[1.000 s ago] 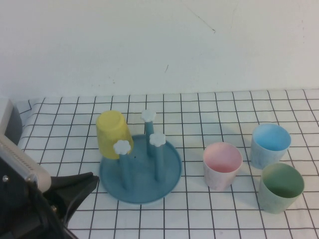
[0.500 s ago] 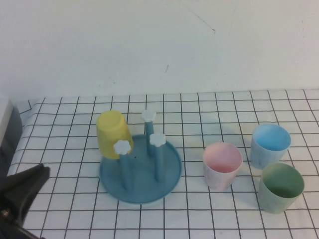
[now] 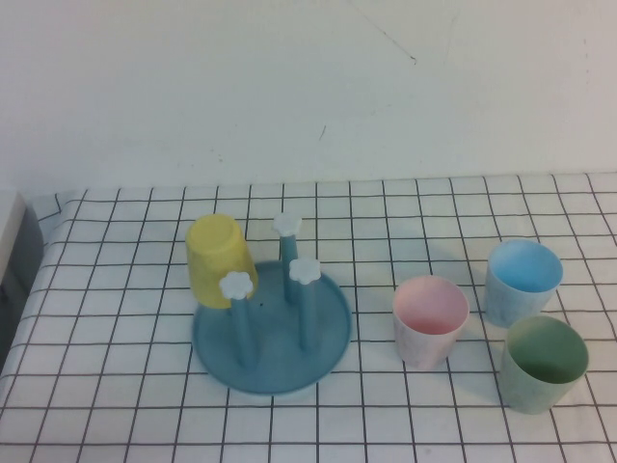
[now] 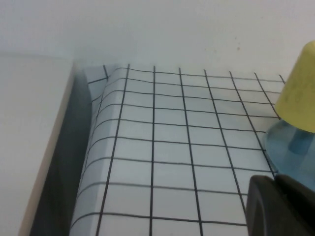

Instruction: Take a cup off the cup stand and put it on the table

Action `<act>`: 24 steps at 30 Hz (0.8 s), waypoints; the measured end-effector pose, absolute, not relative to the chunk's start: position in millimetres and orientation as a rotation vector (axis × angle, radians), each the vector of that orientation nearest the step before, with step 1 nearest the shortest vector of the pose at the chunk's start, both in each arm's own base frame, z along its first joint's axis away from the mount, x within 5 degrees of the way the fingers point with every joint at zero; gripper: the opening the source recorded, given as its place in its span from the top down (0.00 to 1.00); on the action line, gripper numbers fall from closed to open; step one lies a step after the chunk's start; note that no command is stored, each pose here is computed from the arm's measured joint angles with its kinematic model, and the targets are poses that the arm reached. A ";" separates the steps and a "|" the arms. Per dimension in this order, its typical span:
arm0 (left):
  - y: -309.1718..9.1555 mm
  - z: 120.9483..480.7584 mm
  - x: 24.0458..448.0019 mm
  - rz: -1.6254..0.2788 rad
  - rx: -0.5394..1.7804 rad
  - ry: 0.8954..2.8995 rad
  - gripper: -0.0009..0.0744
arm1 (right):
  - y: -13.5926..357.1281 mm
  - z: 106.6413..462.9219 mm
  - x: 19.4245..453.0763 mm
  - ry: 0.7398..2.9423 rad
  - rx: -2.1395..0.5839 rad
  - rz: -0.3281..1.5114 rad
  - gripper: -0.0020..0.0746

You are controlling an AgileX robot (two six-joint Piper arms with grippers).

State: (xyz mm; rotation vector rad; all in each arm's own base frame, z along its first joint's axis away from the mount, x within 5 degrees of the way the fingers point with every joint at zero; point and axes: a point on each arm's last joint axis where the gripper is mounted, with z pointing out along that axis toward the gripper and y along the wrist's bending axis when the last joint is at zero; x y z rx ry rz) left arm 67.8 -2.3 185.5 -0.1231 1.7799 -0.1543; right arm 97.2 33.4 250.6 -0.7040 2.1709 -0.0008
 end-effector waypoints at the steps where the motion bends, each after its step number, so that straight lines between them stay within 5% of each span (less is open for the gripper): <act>1: -1.4 184.6 65.6 -0.155 -0.145 1.776 0.99 | 33.4 250.6 97.2 2.171 -0.704 -0.001 0.98; 24: -0.6 174.7 53.0 -0.102 -0.101 1.849 0.99 | 32.4 247.5 94.8 2.213 -0.714 -0.003 0.98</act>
